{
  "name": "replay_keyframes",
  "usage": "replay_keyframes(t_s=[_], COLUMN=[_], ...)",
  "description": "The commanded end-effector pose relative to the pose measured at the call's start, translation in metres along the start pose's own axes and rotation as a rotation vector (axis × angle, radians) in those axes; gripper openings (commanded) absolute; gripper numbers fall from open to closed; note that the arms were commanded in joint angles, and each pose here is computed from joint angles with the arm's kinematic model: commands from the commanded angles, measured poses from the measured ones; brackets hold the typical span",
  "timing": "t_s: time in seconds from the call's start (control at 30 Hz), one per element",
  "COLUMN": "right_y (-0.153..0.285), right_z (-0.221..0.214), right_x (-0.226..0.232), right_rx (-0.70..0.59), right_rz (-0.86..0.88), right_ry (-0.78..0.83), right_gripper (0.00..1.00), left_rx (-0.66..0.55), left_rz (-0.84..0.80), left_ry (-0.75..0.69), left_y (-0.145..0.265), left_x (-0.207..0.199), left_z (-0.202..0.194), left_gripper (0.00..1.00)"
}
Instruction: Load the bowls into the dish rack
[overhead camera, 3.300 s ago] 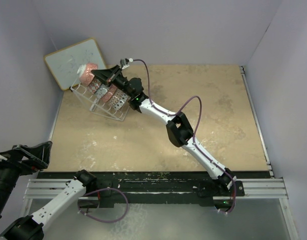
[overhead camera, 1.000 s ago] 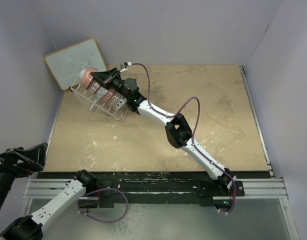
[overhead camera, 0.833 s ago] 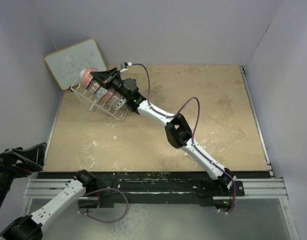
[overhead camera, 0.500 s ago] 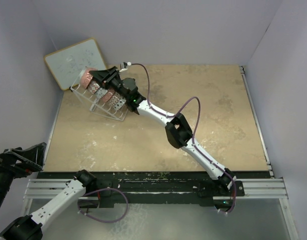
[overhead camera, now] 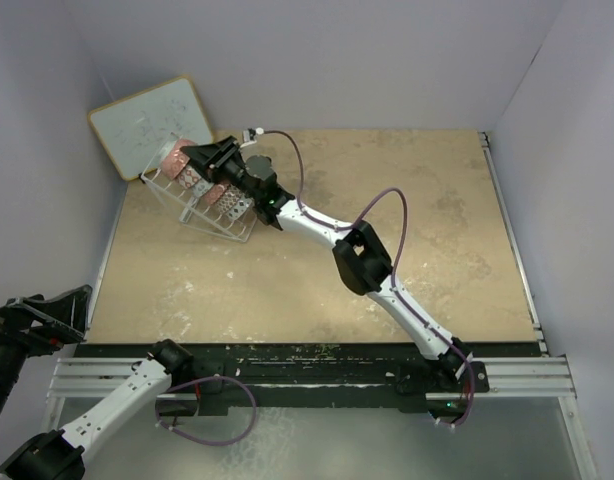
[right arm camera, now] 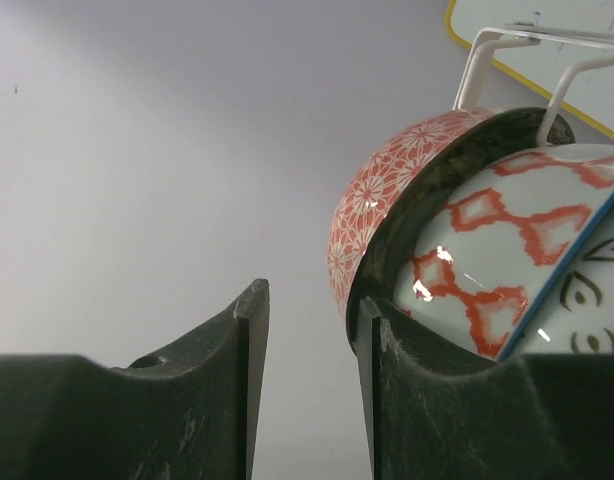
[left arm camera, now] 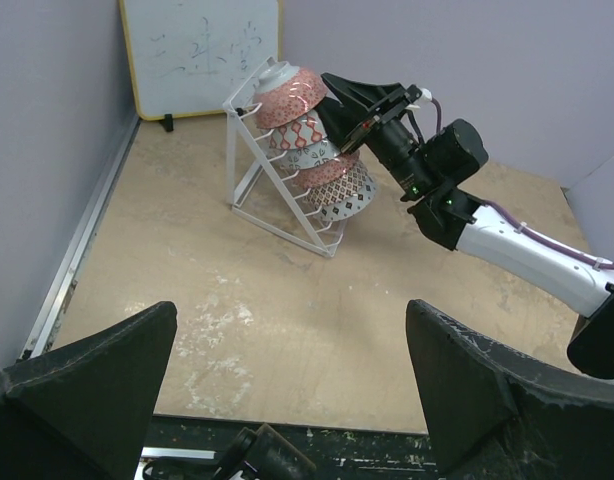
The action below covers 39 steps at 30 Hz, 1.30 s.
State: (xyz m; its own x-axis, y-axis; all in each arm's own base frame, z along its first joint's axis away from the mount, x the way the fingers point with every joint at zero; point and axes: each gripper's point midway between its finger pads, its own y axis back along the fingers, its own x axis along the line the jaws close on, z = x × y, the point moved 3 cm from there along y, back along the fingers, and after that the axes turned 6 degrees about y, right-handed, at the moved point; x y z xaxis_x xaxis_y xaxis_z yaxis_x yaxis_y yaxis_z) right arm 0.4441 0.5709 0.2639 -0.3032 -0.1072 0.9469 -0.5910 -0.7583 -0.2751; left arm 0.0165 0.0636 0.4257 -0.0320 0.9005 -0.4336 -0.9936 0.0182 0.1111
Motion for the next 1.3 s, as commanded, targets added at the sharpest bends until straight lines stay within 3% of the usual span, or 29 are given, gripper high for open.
replay_keyframes(t_s=[0.0,0.47,0.73,0.9,1.1,1.27], right_y=[0.002,0.027,0.052,0.073,0.105,0.145], right_z=[0.014,0.027,0.032,0.034,0.048,0.068], right_x=[0.061,0.06,0.072,0.074,0.094,0.082], right_rx=[-0.023,-0.034,-0.027,-0.007,0.011,0.047], right_rz=[0.083,0.036,0.04,0.023,-0.031,-0.188], right_ry=[-0.001,-0.003,0.001,0.014,0.138,0.29], right_gripper=[0.42,0.41,0.4,0.4,0.4,0.4], left_rx=[-0.017,-0.007,0.085,0.222,0.333,0.348], left_rz=[0.002,0.004,0.021,-0.063,-0.129,-0.193], left_ry=[0.014,0.018,-0.02,-0.067,-0.096,-0.078], left_y=[0.002,-0.002,-0.025,-0.053,-0.09,-0.107], left_x=[0.002,-0.003,-0.017,-0.048,-0.087,-0.11], left_z=[0.004,0.006,-0.005,-0.026,-0.05,-0.057], left_gripper=[0.99,0.99,0.99,0.99,0.99,0.99])
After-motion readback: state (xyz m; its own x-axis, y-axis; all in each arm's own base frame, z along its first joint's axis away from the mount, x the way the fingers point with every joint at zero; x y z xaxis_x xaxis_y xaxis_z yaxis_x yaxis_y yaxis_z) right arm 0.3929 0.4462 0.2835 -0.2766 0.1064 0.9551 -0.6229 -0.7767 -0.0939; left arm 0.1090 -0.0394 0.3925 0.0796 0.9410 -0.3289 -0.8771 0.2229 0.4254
